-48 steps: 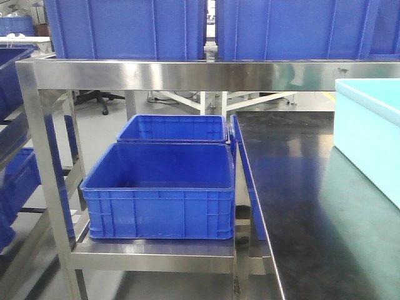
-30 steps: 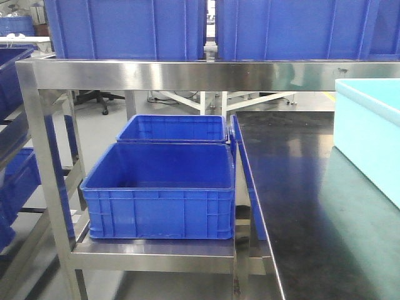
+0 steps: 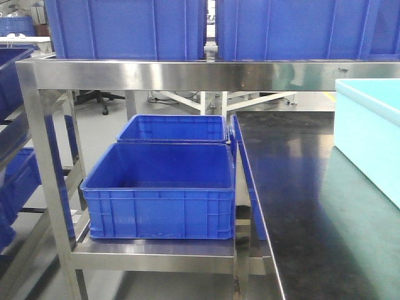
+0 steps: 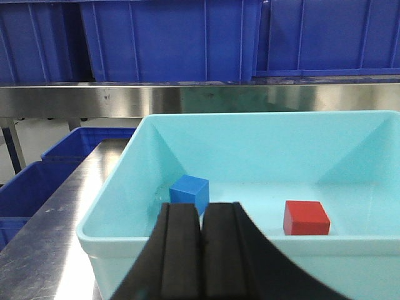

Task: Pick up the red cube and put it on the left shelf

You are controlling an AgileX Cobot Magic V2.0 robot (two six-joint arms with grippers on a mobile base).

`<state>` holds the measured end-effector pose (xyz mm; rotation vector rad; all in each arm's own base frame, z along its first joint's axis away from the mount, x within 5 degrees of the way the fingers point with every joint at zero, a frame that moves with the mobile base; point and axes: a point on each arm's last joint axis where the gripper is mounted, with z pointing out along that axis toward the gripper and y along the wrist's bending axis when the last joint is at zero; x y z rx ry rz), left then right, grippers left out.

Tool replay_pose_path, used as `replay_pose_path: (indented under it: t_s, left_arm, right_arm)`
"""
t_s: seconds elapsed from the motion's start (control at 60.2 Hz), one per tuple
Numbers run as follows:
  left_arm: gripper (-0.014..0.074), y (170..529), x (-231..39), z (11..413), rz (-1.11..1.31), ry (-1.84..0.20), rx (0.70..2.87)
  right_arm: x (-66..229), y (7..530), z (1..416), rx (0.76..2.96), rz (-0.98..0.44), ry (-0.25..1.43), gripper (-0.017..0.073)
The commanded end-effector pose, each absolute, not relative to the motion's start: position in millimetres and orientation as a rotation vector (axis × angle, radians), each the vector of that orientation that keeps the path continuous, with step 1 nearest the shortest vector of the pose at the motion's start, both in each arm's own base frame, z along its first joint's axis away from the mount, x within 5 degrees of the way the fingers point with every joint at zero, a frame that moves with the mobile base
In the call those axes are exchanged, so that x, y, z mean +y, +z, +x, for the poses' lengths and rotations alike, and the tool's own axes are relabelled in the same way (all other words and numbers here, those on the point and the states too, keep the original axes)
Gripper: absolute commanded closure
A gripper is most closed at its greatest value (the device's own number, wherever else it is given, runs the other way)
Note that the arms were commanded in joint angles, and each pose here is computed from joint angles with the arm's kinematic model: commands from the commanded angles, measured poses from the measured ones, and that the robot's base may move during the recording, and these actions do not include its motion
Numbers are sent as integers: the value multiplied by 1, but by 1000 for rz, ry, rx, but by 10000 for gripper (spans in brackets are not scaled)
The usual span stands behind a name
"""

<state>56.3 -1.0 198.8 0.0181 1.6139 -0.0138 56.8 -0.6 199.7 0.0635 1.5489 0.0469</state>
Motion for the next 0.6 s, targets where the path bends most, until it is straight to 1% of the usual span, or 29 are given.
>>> replay_pose_path:
  t_s: [0.0, 0.232, 0.382, 0.581]
  left_arm:
    - [492, 200, -1, 56, 16, -21, 1535]
    - [492, 200, -1, 56, 16, -21, 1535]
    - [492, 200, -1, 56, 16, -21, 1535]
    - [492, 200, -1, 56, 16, -21, 1535]
  right_arm:
    - [-1, 215, 53, 1421, 49, 33, 512]
    - [-1, 216, 53, 1410, 48, 33, 512]
    - [-1, 221, 52, 1351, 46, 34, 512]
    - [-1, 246, 57, 1350, 46, 34, 512]
